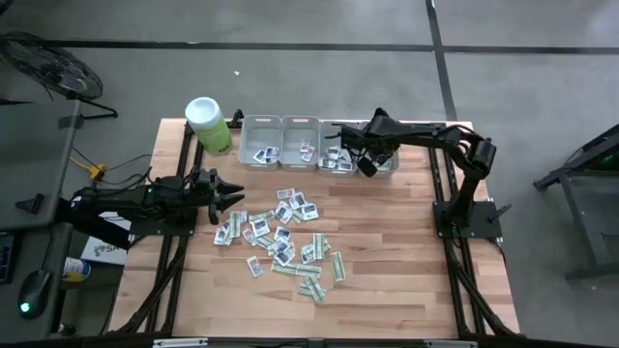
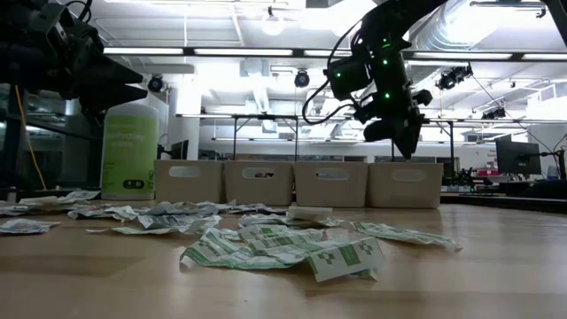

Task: Pick & Place First Aid Supplies
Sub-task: Put the bandage into the right gray bin

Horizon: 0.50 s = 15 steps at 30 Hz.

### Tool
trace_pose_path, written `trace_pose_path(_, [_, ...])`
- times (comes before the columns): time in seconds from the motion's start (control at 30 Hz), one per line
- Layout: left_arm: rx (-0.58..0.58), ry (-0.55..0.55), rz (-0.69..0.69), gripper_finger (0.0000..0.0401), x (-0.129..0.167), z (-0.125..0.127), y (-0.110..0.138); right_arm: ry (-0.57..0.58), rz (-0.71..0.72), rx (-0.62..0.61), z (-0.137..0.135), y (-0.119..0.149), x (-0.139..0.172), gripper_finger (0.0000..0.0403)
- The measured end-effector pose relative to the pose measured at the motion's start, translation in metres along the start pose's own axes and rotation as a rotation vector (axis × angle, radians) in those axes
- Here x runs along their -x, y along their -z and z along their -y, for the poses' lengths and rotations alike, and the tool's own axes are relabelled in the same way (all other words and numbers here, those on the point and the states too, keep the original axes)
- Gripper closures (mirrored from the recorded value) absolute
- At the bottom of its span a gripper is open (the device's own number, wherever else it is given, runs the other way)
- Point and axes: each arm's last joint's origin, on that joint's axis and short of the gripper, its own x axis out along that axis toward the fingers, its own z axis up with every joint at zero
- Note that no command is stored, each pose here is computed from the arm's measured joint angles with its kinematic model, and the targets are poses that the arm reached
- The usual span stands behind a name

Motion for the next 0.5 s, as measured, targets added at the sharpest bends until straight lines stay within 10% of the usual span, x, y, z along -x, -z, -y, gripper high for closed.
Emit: trace_pose_path(0.5, [0.000,0.000,0.000,0.0251,0.000,0.000,0.000,-0.088,0.161,0.084,-0.005,0.030,0.050,0.0251])
